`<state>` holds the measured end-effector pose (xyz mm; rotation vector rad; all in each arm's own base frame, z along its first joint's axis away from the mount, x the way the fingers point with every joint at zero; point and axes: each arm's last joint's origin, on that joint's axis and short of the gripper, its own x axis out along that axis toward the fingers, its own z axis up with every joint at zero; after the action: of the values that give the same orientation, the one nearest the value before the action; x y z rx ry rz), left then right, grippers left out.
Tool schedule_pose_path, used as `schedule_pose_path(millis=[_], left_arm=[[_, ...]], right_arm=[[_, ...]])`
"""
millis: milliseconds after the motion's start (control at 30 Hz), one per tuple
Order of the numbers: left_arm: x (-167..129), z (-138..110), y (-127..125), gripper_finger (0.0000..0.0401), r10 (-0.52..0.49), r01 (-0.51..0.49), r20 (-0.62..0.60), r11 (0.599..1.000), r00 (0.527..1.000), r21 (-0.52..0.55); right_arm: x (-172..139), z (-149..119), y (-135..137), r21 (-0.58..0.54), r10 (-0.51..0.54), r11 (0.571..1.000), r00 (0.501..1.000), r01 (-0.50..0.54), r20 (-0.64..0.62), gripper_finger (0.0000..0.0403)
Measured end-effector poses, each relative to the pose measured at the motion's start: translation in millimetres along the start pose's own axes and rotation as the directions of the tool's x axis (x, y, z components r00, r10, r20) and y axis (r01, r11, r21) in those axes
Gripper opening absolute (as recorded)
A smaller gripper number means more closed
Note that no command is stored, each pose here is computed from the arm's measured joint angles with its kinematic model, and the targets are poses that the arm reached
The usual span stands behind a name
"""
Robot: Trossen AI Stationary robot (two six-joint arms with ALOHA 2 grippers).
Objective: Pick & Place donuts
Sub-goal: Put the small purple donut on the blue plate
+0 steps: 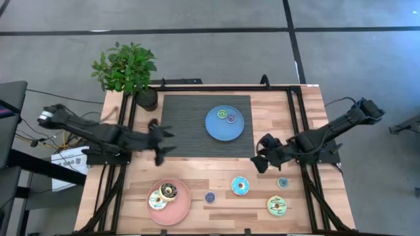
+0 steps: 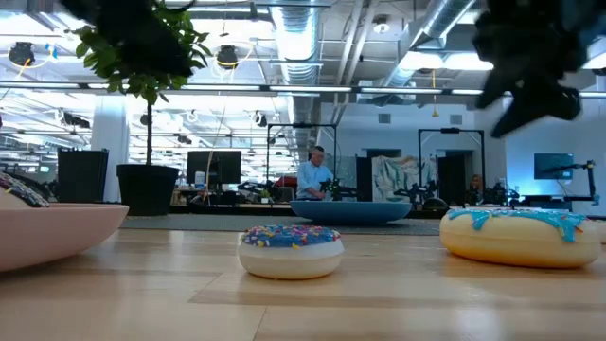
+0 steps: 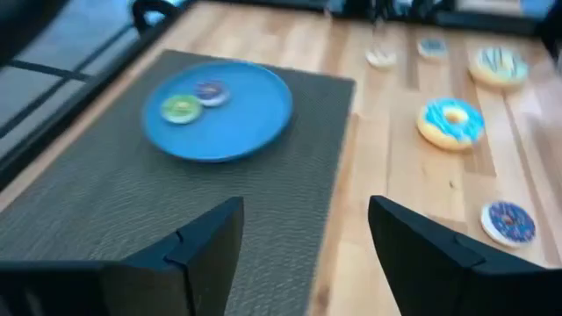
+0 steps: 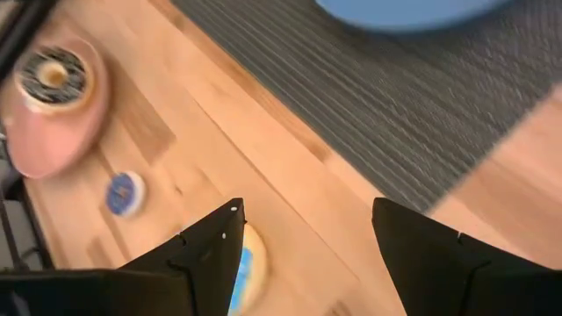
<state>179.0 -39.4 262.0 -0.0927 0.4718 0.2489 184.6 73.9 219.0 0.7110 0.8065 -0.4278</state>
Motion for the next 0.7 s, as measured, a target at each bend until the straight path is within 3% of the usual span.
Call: schedule_pose_path(millis=[267, 500, 700], left_arm=[[69.4, 34.0, -80.8, 0.0223, 0.045, 0.0, -0.225, 0.98, 0.973, 0.198], [123.5, 38.1, -167.5, 0.0204, -0.032, 0.088, -0.304, 0.981, 0.952, 0.172], [160.7, 27.8, -221.3, 0.0203, -0.066, 0.137, -0.391, 0.978, 0.918, 0.156]], right_arm=[[-4.3, -24.0, -27.3, -0.115, 0.009, 0.993, 0.999, -0.013, -0.039, 0.0244], [-13.0, -32.6, -37.2, -0.239, 0.022, 0.97, 0.996, -0.043, -0.087, 0.0244], [-18.5, -37.9, -37.8, -0.29, 0.036, 0.955, 0.994, -0.066, -0.107, 0.0244]])
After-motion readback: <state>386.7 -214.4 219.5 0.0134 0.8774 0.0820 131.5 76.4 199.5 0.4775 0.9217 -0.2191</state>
